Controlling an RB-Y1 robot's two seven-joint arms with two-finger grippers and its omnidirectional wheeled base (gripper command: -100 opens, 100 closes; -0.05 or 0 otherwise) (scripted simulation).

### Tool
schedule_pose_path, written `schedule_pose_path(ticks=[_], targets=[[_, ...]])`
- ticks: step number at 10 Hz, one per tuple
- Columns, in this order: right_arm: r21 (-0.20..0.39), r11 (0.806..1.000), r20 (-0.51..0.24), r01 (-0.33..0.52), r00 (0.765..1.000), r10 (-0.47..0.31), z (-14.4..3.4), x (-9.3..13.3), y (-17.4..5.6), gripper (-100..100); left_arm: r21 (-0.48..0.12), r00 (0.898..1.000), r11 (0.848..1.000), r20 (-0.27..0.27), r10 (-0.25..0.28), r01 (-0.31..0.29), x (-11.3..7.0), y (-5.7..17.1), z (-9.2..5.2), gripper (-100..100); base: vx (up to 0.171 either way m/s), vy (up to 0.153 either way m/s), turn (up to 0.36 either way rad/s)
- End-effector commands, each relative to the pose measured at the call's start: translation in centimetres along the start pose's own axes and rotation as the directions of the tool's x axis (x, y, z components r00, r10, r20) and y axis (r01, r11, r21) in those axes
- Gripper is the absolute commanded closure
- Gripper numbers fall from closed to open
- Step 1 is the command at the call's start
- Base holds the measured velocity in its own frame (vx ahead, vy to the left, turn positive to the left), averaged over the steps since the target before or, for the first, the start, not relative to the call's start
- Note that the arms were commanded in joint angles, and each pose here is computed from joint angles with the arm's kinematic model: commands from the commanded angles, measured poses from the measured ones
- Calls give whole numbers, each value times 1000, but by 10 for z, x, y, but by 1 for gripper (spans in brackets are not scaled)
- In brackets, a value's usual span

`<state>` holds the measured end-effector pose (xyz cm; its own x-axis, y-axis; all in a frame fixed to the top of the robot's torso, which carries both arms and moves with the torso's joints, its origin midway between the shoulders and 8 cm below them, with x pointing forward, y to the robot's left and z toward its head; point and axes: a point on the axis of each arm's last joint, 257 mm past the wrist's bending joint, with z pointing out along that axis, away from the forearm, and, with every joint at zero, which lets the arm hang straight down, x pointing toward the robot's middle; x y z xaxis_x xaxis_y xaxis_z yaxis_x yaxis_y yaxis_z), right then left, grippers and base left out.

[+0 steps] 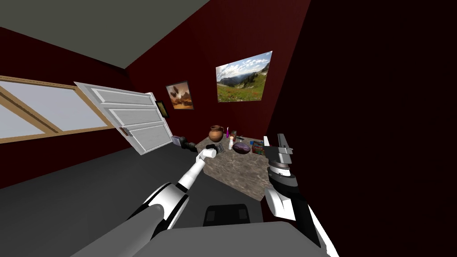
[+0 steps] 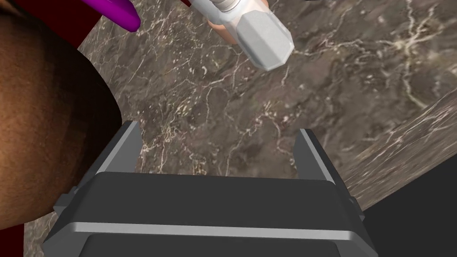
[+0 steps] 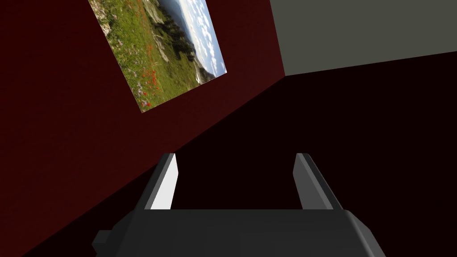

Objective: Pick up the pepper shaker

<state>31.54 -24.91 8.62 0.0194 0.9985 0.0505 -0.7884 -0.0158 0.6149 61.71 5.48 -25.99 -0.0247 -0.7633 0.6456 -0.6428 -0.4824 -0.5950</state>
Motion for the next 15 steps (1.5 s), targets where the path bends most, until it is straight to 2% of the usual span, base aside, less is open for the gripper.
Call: schedule_pose_path(ticks=[1,2,3,4,5,6,7,8,9,10,11,12,13,14,15], targets=[[0,1000,0,0,1000,0,0,0,0,0,-45,999,999,22,-29,30,2,2,5,-100,10,10,-39],[0,1000,0,0,1000,0,0,0,0,0,-53,999,998,37,-35,37,-6,6,7,-100,14,13,-31],[0,1000,0,0,1000,0,0,0,0,0,-88,997,994,53,-61,65,0,6,10,-100,17,15,-48],[0,1000,0,0,1000,0,0,0,0,0,-97,995,992,74,-68,75,-10,11,12,-100,15,15,-31],[0,1000,0,0,1000,0,0,0,0,0,-127,992,987,85,-91,101,-2,10,13,-100,18,14,-58],[0,1000,0,0,1000,0,0,0,0,0,-136,989,984,108,-97,112,-12,14,15,-100,19,11,-32],[0,1000,0,0,1000,0,0,0,0,0,-162,986,977,121,-119,138,-4,12,15,-100,27,15,-54],[0,1000,0,0,1000,0,0,0,0,0,-171,981,974,148,-127,152,-17,18,16,-100,23,16,-38],[0,1000,0,0,1000,0,0,0,0,0,-194,975,965,164,-148,179,-10,16,17,-100,29,15,-78],[0,1000,0,0,1000,0,0,0,0,0,-200,970,961,189,-156,193,-22,21,17,-100,24,14,-32],[0,1000,0,0,1000,0,0,0,0,0,-220,962,950,208,-176,222,-16,19,17,-100,24,11,-63],[0,1000,0,0,1000,0,0,0,0,0,-224,957,946,227,-182,233,-25,24,17,-100,22,10,-36],[0,1000,0,0,1000,0,0,0,0,0,-240,948,935,246,-201,261,-20,22,16,-100,30,9,-78],[0,1000,0,0,1000,0,0,0,0,0,-243,942,931,264,-206,272,-28,26,16,-100,28,11,-40],[0,1000,0,0,1000,0,0,0,0,0,-257,931,918,286,-225,301,-25,25,14,-100,31,5,-71]])
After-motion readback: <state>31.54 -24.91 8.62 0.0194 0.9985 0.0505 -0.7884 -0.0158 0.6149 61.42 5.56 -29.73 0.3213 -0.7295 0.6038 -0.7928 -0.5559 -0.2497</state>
